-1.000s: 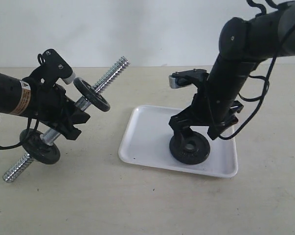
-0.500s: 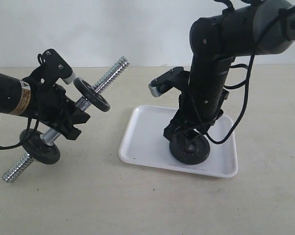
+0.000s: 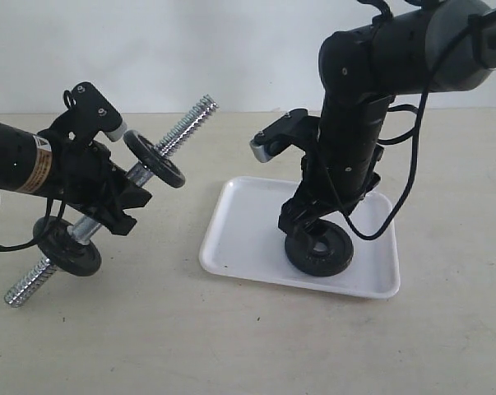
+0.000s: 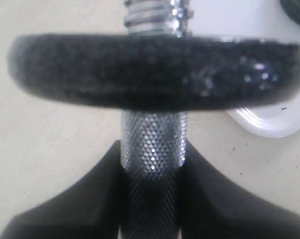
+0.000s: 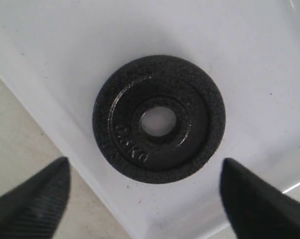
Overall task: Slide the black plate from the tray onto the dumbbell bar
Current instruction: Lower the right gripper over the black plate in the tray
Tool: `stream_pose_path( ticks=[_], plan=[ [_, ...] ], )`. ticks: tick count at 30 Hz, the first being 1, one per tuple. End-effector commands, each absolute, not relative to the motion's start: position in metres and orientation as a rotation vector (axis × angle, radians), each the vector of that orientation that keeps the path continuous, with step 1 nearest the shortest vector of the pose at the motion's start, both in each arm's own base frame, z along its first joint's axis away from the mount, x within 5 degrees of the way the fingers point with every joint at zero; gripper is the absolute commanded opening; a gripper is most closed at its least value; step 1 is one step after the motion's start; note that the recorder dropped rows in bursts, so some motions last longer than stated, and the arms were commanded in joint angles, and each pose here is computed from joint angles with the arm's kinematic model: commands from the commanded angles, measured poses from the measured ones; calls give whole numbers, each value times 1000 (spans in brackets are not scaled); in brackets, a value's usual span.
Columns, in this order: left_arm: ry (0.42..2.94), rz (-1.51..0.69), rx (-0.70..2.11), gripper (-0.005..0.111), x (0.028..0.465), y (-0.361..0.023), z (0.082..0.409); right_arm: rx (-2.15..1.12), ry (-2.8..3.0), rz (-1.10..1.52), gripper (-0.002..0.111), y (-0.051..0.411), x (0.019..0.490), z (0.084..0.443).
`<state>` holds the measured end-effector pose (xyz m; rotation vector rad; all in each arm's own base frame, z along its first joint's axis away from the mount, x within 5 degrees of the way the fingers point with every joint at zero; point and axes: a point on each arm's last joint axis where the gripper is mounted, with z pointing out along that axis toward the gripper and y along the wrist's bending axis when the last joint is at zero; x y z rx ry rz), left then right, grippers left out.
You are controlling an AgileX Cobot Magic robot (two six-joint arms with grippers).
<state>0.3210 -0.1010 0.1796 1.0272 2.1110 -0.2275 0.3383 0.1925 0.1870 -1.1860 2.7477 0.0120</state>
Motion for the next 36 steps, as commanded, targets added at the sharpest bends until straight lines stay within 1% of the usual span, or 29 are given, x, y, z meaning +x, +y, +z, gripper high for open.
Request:
stream_pose_path(
  ticks=[1,16,31,36],
  plan=[
    [2028,-260,975,4,322,-105,210,-1202,2690,18,105,195,342,190],
    [2028,-260,975,4,322,-105,210,-1155,2695,25,104,196,343,189],
    [2028,-260,975,4,322,-105,210,-1162,2722,-6,104,199,352,156],
    [2028,-260,975,4,322,-105,210,-1166,2719,-11,104,200,354,150]
  ],
)
